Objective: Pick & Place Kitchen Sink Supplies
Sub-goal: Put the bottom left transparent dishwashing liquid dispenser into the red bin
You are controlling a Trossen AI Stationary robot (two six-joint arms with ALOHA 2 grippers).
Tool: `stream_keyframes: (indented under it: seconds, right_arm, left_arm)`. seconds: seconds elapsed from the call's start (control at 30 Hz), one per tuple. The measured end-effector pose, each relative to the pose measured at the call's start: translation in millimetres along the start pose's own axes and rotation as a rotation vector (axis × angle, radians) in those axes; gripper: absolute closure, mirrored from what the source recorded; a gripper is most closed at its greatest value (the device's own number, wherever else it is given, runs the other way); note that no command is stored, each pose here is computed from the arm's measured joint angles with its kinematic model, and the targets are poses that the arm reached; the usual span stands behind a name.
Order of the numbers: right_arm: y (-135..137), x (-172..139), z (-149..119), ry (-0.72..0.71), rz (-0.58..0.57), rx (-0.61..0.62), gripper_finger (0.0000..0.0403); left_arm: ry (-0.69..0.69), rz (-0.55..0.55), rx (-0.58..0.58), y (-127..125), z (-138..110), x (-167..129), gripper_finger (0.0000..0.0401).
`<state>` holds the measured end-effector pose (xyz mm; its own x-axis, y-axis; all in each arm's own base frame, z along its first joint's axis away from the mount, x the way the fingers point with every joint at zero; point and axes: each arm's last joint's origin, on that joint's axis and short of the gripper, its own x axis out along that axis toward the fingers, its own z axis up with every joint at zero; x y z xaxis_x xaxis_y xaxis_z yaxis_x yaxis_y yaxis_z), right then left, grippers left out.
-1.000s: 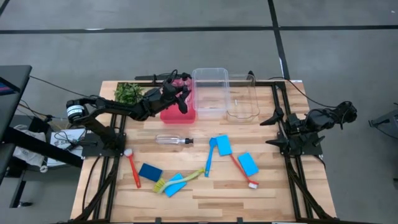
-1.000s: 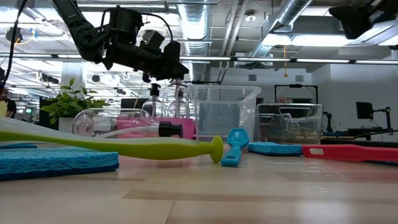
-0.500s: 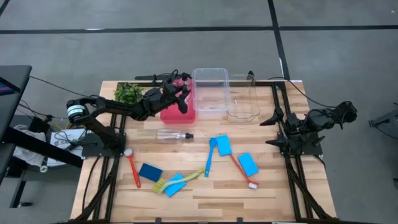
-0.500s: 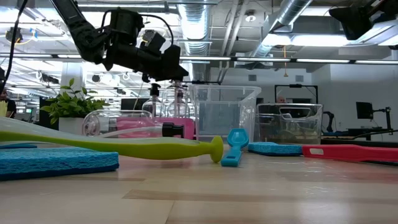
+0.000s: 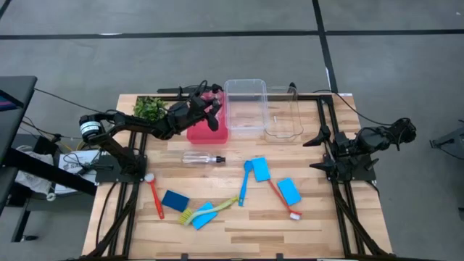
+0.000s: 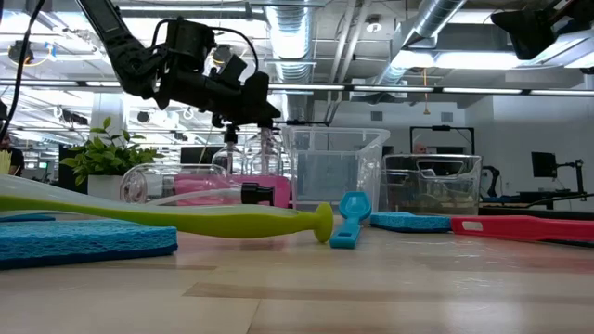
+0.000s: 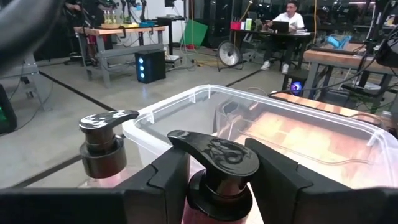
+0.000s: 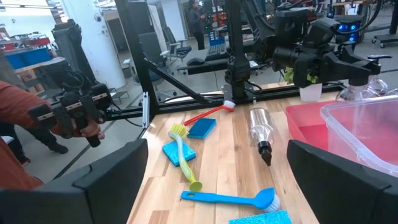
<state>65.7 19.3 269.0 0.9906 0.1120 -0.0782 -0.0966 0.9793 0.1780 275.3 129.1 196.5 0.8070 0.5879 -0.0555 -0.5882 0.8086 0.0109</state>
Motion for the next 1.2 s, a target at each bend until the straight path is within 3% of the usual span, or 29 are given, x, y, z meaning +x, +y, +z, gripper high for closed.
stream_keyframes:
  seconds: [0.33, 0.87, 1.2]
  right_arm:
    - [0.0, 0.0, 0.0, 0.000, 0.000, 0.000, 0.0026]
    - [0.0, 0.0, 0.0, 0.000, 0.000, 0.000, 0.0026]
    - [0.0, 0.0, 0.0, 0.000, 0.000, 0.001, 0.0026]
  left_arm:
    - [0.000, 0.001, -0.004, 0.1, 0.1, 0.0, 0.0241]
    - [0.002, 0.002, -0.015, 0.1, -0.1, 0.0, 0.0187]
    - [0.034, 0.002, -0.026, 0.2, -3.3, -0.1, 0.0182]
